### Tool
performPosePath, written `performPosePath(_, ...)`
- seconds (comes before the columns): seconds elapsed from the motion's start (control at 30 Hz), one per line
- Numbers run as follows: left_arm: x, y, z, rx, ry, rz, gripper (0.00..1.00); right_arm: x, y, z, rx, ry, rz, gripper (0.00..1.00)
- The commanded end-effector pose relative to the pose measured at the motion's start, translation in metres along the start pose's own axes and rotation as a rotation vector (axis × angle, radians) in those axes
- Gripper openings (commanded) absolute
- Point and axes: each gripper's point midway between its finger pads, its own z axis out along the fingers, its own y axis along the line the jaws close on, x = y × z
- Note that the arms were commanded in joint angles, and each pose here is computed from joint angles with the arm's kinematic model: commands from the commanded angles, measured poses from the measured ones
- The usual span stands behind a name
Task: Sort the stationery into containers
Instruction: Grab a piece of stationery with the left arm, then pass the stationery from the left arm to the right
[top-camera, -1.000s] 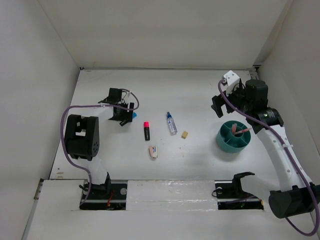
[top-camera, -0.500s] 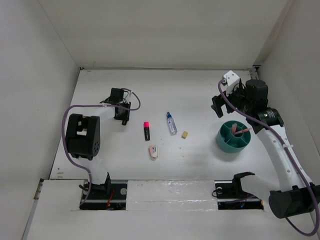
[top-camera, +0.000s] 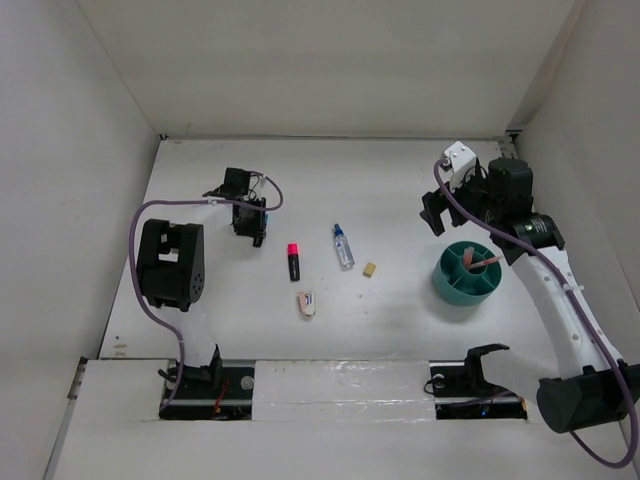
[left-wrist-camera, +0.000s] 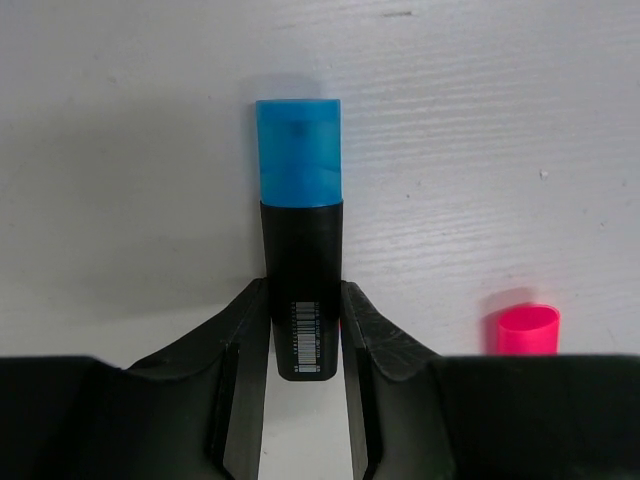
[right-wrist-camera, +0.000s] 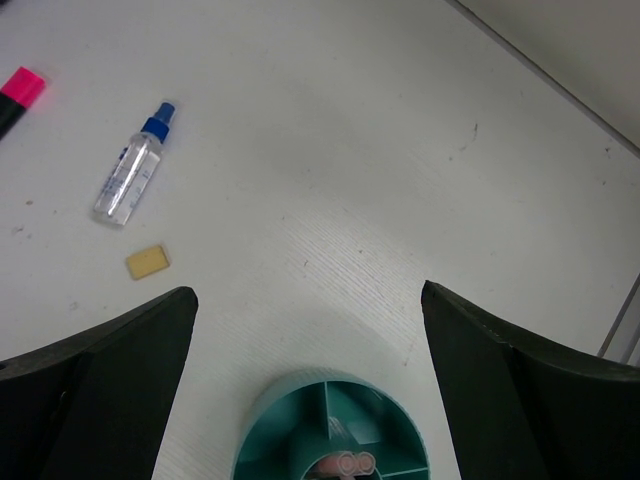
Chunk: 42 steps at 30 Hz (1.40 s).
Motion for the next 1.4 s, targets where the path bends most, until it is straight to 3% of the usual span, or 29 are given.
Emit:
performPosePath(0.0,-0.002,-0.030,-0.027,0.082,0.003,-0.028,0.00,-0.010,0.004,0.000,-0.025,-0.037,-0.009,1.00)
performPosePath(0.2,-0.037,-0.112,-0.090,0.134,-0.245,0.137,0.00,-0.031,0.021,-0.020,-0.088,-0.106,0.021,1.00)
performPosePath(0.4,-0.031,-0.241,-0.158,0.292,-0.505,0.275,0.00,-0.063,0.043,-0.055,-0.188,-0.218,-0.007,1.00)
performPosePath(0.57,-0.026,-0.310,-0.200,0.397,-0.711,0.320,0.00,-0.093,0.046,-0.080,-0.221,-0.290,0.014,1.00)
performPosePath(0.77,-0.037,-0.346,-0.228,0.423,-0.912,0.255,0.00,-0.102,0.043,-0.078,-0.336,-0.244,0.148,0.98)
performPosePath(0.87,-0.039,-0.357,-0.243,0.424,-1.024,0.231,0.00,-0.093,0.046,-0.064,-0.458,-0.191,0.228,0.92)
performPosePath(1.0,-0.042,-0.374,-0.234,0.452,-1.034,0.229,0.00,-0.089,0.043,-0.055,-0.479,-0.169,0.250,0.85)
performPosePath(1.17,-0.044,-0.387,-0.249,0.469,-1.104,0.216,0.00,-0.089,0.043,-0.055,-0.479,-0.169,0.250,0.85)
performPosePath(1.37,-0.051,-0.389,-0.259,0.464,-1.131,0.228,0.00,-0.072,0.046,-0.044,-0.509,-0.114,0.305,0.77)
